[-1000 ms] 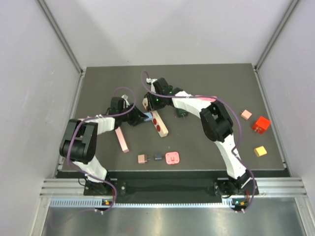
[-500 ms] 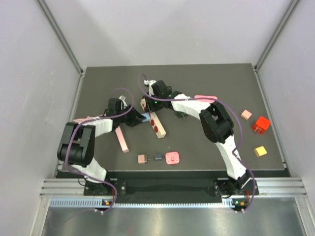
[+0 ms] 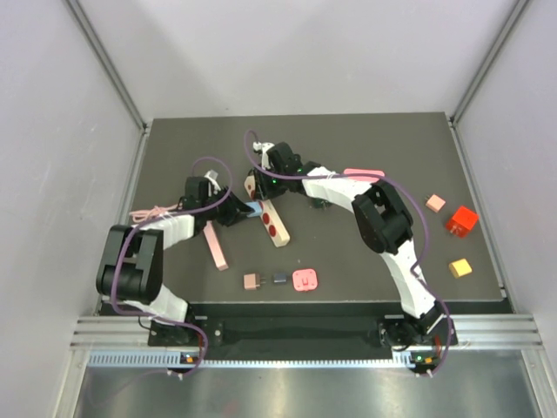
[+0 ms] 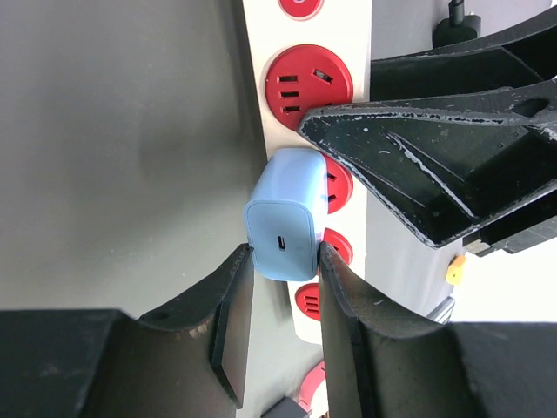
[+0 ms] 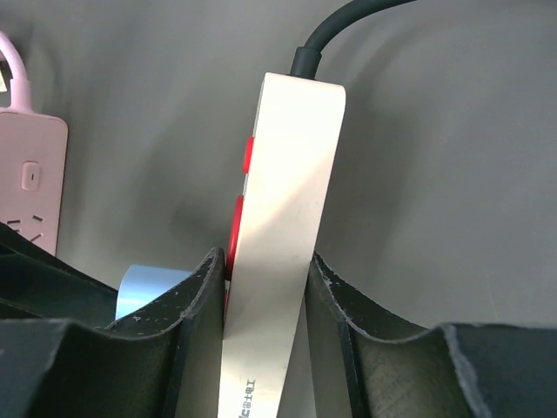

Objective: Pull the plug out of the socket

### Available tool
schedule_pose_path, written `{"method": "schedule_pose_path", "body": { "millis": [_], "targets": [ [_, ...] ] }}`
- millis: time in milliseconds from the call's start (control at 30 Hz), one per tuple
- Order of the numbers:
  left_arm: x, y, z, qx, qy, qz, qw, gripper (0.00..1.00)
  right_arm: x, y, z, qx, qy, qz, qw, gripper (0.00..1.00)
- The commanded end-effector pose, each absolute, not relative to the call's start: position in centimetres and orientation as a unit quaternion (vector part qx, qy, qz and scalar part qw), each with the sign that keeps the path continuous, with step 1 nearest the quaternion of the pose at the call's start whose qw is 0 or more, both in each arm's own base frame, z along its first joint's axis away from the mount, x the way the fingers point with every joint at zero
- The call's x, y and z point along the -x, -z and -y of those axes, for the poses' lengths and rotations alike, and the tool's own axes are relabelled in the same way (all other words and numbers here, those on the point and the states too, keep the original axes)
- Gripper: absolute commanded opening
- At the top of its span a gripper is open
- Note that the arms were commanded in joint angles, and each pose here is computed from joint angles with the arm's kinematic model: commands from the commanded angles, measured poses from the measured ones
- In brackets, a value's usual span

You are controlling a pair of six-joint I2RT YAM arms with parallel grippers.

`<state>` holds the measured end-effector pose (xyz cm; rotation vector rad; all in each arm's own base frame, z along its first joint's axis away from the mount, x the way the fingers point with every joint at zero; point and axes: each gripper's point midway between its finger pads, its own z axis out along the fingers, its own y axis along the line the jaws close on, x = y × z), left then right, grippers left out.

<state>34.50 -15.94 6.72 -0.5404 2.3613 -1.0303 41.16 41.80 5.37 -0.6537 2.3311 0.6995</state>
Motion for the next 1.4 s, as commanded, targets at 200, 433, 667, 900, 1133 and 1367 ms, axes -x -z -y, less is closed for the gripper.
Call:
{"method": "schedule_pose_path", "body": {
  "millis": [200, 433, 667, 900, 1133, 1367],
  "targets": [
    [-33.4, -10.4, 14.7, 0.163, 0.393, -0.858, 0.289, 0.00, -47.1, -2.2, -31.5, 0.215, -0.054, -0.914, 0.339, 0.00],
    [-33.2, -10.4, 13.8, 0.165, 0.389, -0.857, 0.295, 0.00, -47.4, -2.0, -31.2, 0.205, -0.043, -0.918, 0.337, 0.00],
    [-33.2, -10.6, 13.8, 0.170, 0.399, -0.851, 0.295, 0.00, -46.9, -2.6, -32.6, 0.219, -0.082, -0.914, 0.332, 0.00],
    [-33.0, -10.2, 15.4, 0.151, 0.449, -0.840, 0.267, 0.33, -44.4, -4.4, -36.0, 0.216, -0.200, -0.904, 0.309, 0.00],
    [-33.1, -9.6, 16.7, 0.142, 0.466, -0.837, 0.249, 0.45, -42.3, -8.1, -38.6, 0.209, -0.294, -0.884, 0.296, 0.00],
    [-33.7, -9.0, 18.4, 0.150, 0.489, -0.827, 0.233, 0.52, -40.5, -8.6, -39.4, 0.211, -0.323, -0.878, 0.283, 0.00]
  ]
}}
